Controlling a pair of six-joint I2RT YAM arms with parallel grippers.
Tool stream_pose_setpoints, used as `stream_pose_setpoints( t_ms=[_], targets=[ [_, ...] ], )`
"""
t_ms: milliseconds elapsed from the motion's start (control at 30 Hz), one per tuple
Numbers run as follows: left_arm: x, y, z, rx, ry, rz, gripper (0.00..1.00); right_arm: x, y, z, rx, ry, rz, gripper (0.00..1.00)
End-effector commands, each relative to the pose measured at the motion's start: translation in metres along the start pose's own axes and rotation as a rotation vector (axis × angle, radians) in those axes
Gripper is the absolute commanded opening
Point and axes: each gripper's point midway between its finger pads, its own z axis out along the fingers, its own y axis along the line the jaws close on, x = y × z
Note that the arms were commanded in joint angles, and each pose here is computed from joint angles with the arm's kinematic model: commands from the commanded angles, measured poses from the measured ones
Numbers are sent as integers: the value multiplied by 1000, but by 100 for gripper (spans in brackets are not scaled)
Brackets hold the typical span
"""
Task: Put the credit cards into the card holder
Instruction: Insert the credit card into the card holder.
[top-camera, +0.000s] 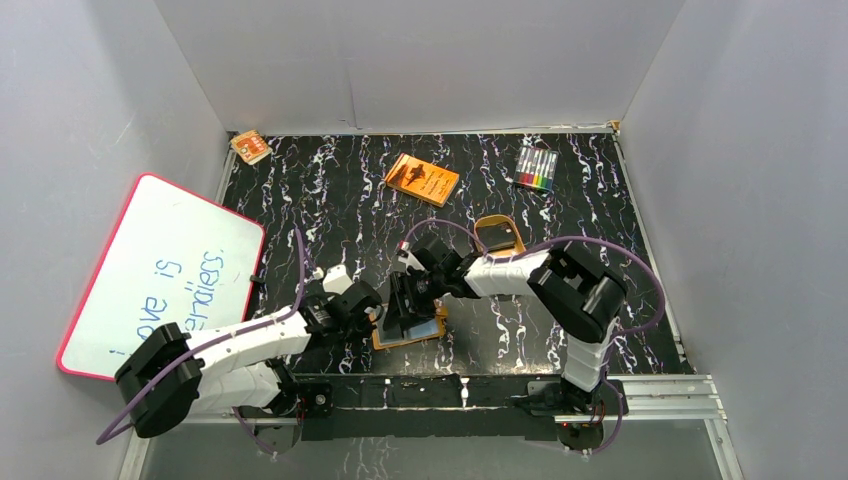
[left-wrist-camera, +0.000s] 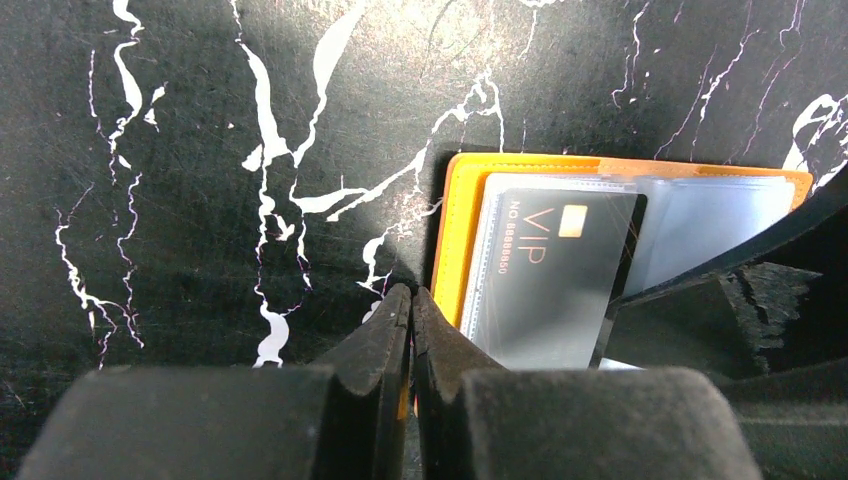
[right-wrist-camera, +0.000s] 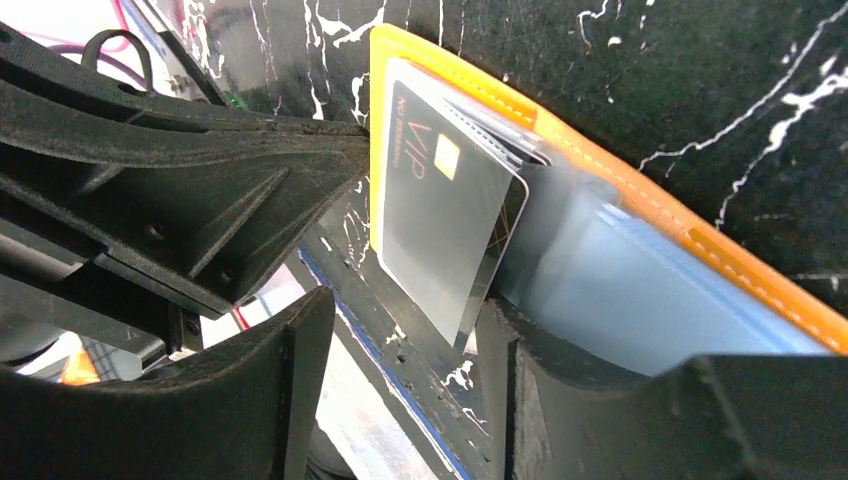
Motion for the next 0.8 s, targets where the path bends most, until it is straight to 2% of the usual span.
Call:
stream_pose_setpoints(
  t_ms=[0,133,233,333,633,767],
  targets=[
    [1,10,2,-37,13,21,3,-10,-2,-15,115,-81,-48,67],
    [-3,4,7,-35,14,36,3,-13,-10,-27,188,-133,-20,77],
    [-7,-2,11,-33,18,47,3,-17,-15,-37,245,-178,-3,90],
    [-12,-9,13,-23,17,54,3,-24,-14,-50,285,-239,-8,98],
    [-23,-28,21,49,32,83,4,-26,-10,-63,303,-281,-2,99],
    [-28,-36,23,69,41,100,5,-32,-12,-84,330,-395,3,99]
  ],
)
